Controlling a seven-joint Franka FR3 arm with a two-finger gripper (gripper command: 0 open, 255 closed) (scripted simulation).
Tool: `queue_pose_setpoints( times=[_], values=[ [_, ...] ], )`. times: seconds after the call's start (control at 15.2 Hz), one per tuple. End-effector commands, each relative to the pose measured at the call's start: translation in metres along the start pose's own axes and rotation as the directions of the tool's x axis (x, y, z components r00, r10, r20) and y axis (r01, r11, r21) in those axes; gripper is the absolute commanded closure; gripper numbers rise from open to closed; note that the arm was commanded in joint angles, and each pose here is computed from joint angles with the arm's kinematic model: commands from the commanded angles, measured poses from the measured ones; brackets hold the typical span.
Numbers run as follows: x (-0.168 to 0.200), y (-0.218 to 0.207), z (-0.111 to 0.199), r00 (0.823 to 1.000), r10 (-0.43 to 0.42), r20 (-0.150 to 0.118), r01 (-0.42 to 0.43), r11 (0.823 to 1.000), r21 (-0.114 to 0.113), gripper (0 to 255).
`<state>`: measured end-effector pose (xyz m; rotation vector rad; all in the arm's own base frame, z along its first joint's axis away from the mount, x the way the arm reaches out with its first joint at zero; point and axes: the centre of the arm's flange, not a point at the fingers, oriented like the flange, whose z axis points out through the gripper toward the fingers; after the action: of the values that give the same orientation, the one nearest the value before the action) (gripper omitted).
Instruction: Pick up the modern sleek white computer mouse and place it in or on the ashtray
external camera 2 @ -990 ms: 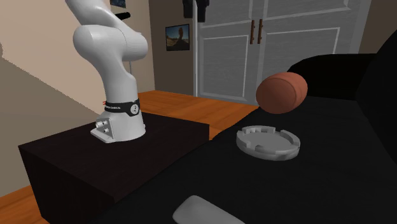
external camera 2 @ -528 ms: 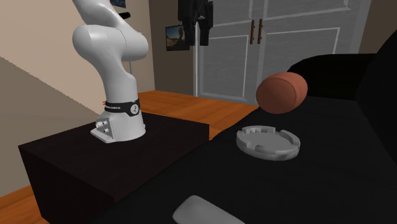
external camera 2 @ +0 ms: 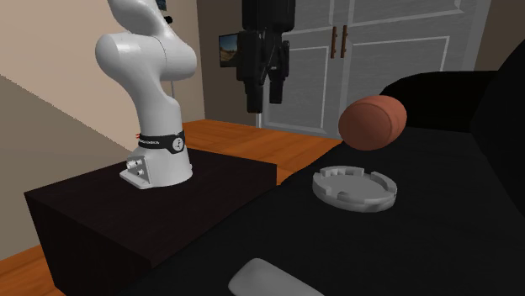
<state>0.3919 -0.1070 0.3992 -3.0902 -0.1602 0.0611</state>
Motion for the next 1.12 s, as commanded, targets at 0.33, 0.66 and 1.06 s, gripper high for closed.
queue_pose_setpoints(
  times=[0.33, 0.66, 1.06],
  values=[
    [0.028, 0.060, 0.063, 1.000, 0.013, -0.009, -0.013, 1.000, -0.012, 0],
    [0.049, 0.103, 0.107, 1.000, 0.022, -0.014, -0.023, 1.000, -0.019, 0],
    [0.072, 0.151, 0.155, 0.999, 0.033, -0.020, -0.033, 0.999, -0.027, 0]
  ],
)
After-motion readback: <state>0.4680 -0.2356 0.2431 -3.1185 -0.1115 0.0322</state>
